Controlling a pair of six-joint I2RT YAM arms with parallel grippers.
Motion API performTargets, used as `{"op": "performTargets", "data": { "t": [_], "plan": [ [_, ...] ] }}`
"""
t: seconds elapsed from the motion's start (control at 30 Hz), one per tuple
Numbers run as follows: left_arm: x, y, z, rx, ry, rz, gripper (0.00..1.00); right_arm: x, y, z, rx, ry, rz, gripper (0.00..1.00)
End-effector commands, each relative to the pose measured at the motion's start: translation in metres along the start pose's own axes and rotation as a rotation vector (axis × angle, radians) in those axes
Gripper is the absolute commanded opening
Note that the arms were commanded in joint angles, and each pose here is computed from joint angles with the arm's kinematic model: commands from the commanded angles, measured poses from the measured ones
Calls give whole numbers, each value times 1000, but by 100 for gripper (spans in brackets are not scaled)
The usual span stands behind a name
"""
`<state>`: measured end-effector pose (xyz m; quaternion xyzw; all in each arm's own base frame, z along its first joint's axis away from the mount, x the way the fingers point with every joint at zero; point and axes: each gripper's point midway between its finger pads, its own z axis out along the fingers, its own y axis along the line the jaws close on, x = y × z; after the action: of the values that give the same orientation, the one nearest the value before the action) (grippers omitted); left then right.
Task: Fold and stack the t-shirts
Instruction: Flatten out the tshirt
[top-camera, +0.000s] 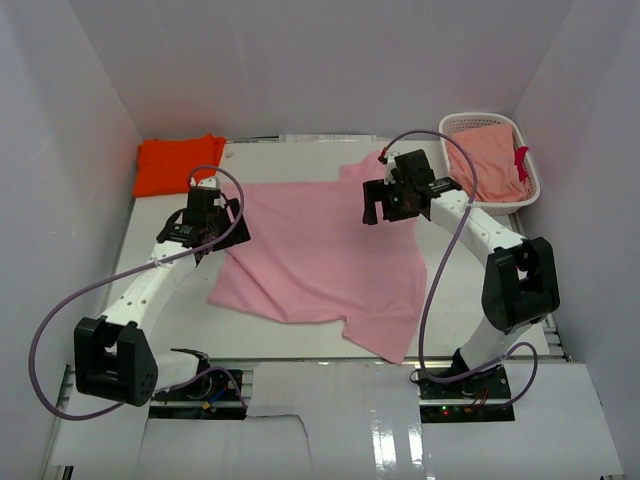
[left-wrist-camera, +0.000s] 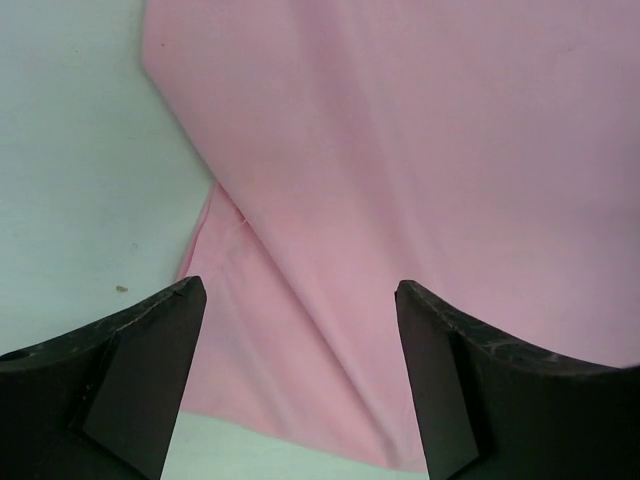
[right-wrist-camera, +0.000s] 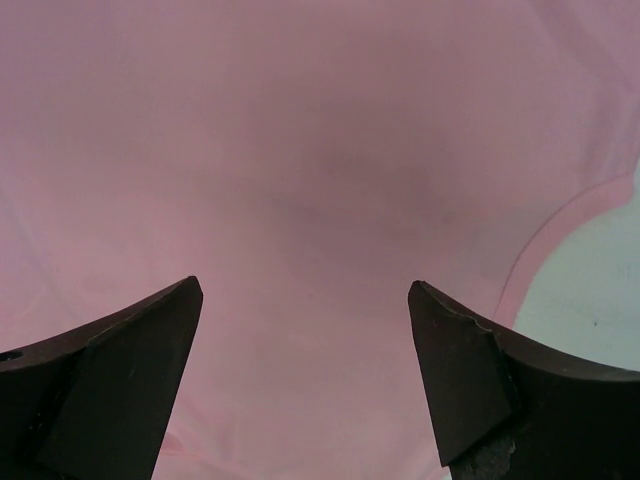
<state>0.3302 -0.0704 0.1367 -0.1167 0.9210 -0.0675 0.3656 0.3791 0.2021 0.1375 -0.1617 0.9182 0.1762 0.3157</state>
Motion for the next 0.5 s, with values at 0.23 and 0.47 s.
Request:
{"op": "performTargets", "data": {
  "t": [0.23, 0.47],
  "plan": [
    [36, 8, -19, 10, 137, 32, 88, 8, -6, 2, 45, -24, -2, 90],
    [66, -3, -21, 97, 251, 23, 85, 8, -12, 27, 63, 1, 12, 90]
  ]
}}
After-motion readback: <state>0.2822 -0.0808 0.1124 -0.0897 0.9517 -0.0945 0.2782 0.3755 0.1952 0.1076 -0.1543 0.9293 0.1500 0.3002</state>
